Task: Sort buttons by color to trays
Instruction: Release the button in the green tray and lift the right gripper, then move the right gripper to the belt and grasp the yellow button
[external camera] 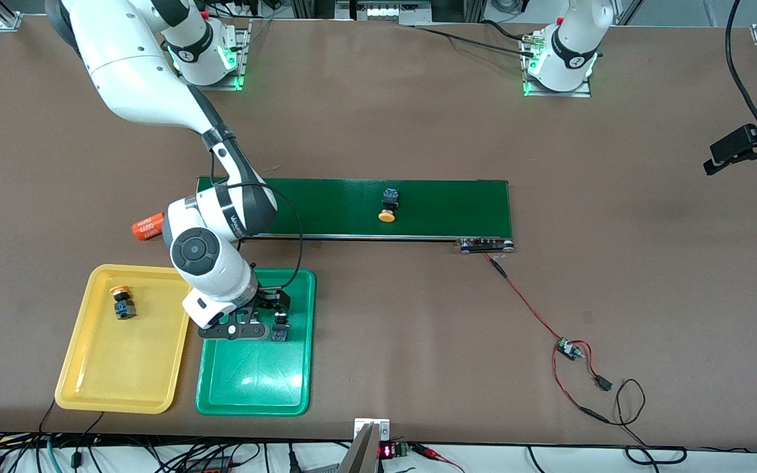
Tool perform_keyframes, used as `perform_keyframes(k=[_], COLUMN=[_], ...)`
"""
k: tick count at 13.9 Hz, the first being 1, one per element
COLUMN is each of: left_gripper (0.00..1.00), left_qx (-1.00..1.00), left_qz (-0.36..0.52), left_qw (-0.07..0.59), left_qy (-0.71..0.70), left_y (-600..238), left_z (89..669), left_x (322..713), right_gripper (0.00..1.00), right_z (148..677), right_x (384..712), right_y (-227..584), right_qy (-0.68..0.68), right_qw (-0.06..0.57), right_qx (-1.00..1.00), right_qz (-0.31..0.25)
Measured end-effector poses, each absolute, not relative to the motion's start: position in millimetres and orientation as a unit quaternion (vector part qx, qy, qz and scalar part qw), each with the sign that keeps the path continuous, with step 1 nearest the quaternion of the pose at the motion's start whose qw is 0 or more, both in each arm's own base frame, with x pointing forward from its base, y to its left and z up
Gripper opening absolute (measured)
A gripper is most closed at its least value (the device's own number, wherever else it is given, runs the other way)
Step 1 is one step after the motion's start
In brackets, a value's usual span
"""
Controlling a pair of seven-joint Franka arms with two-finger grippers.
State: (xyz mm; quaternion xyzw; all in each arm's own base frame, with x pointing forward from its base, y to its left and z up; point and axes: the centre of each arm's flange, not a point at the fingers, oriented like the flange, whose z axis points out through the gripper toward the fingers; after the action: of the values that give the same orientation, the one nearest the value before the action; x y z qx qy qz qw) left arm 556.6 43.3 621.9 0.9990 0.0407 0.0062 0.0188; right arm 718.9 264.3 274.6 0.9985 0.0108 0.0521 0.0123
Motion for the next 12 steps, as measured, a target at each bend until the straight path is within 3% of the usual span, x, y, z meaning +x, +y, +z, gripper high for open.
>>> perform_keyframes(k=[12], left_gripper=[1.00], left_qx=[0.999], left_qz=[0.000], left_qw=[0.019], left_qy=[0.040], left_y=[42.3], left_z=[620.6], left_x=[555.5], right_gripper=[1.00], right_z=[379.3], right_x=[688.1], right_y=[232.1], right_qy=[0.014], right_qw=[0.028], right_qx=[0.999], right_qz=[-0.018])
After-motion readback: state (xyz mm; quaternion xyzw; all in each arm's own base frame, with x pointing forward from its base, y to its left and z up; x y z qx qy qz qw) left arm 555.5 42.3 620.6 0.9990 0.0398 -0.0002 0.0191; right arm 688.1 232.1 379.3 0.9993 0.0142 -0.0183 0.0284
